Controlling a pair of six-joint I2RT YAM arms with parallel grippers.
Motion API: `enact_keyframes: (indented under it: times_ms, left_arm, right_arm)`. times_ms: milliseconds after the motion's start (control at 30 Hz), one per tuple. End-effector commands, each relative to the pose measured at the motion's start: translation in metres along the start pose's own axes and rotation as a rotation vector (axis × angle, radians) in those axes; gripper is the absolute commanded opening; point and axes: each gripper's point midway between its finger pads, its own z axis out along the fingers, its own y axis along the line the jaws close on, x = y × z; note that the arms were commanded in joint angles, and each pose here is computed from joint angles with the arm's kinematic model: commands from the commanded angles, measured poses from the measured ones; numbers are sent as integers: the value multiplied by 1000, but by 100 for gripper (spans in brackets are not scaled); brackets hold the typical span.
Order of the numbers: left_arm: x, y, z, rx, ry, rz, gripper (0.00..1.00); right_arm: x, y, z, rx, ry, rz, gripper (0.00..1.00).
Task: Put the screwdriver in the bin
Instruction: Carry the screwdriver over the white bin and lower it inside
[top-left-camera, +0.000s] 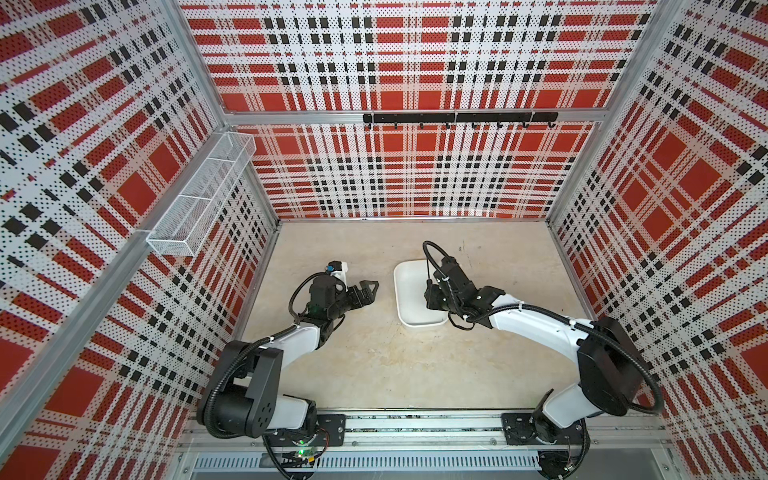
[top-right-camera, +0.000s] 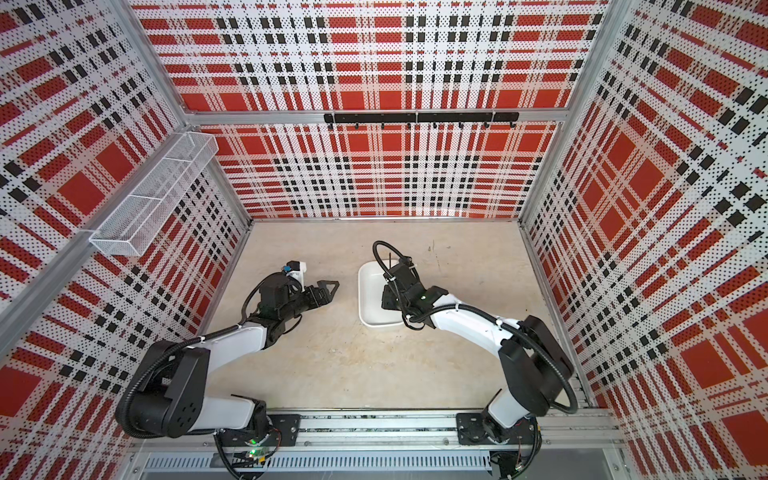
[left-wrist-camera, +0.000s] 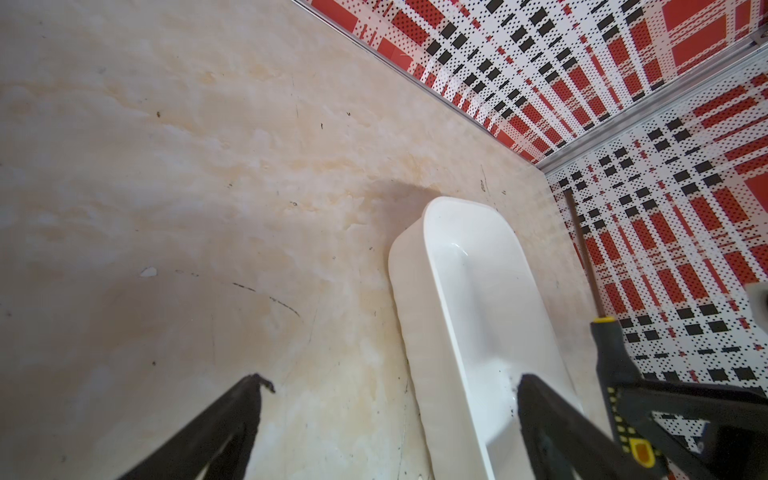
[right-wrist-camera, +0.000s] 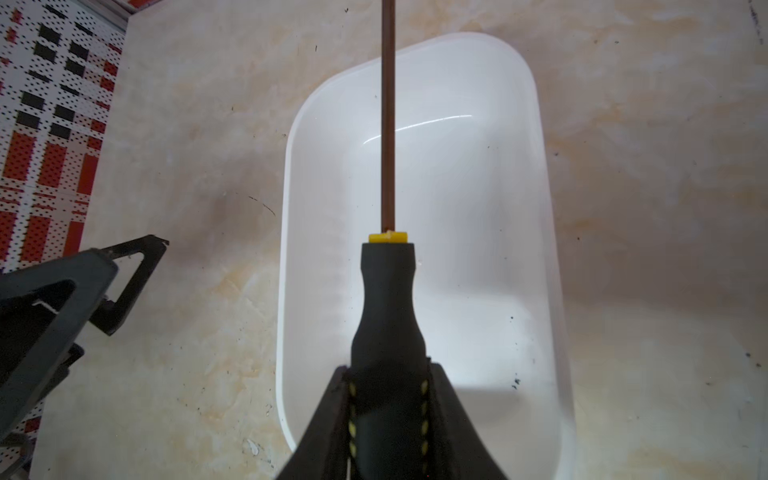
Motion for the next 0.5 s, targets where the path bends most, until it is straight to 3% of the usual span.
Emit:
enact_keyframes:
  times_ms: [0,467]
  left_arm:
    - [-10,-7,-4,22,-23,28,98]
    - [-10,6,-12,-5,-26,31,98]
  right_arm:
    - [-4,10,10,8,-26,30,0]
    - [28,-3,55,136,55,-29,0]
